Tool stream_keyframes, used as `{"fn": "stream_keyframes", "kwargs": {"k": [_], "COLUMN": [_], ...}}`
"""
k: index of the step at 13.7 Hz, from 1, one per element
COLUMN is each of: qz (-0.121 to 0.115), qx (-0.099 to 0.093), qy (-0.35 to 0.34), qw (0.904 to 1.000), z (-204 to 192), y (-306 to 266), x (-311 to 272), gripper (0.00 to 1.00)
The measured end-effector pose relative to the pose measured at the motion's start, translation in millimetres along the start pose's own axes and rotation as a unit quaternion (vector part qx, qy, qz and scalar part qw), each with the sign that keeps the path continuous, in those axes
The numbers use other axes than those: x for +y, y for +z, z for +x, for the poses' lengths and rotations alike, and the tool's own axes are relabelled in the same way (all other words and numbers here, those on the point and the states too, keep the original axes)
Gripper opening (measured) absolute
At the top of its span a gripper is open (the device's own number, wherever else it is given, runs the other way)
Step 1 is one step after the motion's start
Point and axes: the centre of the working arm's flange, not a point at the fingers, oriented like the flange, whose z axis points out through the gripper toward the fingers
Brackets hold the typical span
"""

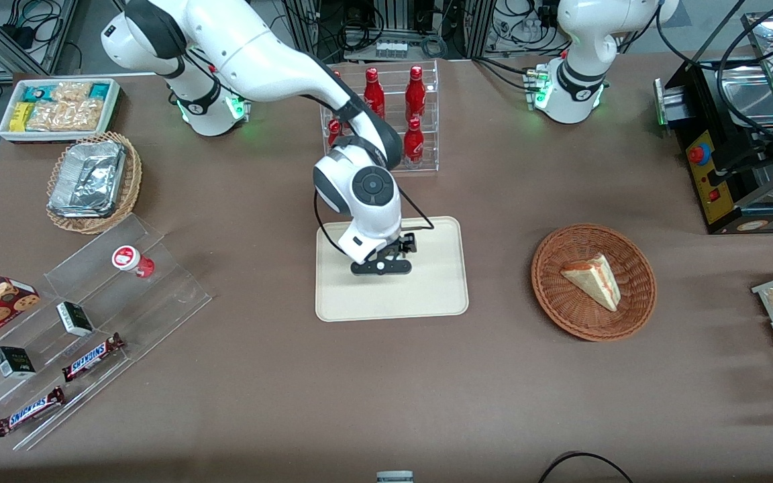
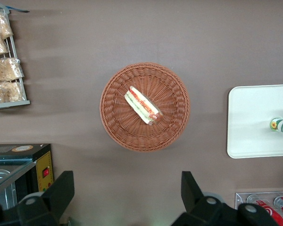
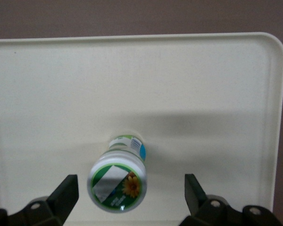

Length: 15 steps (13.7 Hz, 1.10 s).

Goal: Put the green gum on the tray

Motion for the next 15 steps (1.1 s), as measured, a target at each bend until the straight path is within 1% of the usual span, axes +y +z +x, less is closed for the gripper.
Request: {"fn": "stream_keyframes", "kwargs": {"k": [3, 4, 5, 7, 8, 12, 15], "qz": [-0.006, -0.01, -0.015, -0.028, -0.031, -0.032, -0.026], "qx": [-0.009, -0.016, -0.025, -0.053, -0.064, -0.091, -0.108], "qy": [-0.02, -0.032, -0.046, -0.067, -0.075, -0.095, -0.104], "qw": [0.9997, 0.9993, 0.9985, 0.9959, 0.9947, 0.9908, 0.9883], "z": [3, 6, 9, 17, 21, 47, 73], "y": [-47, -64, -80, -112, -124, -153, -164], "x": [13, 22, 33, 67, 82, 148, 213], "gripper": [1.0, 1.0, 1.0, 1.0, 1.0, 1.0, 1.0]}}
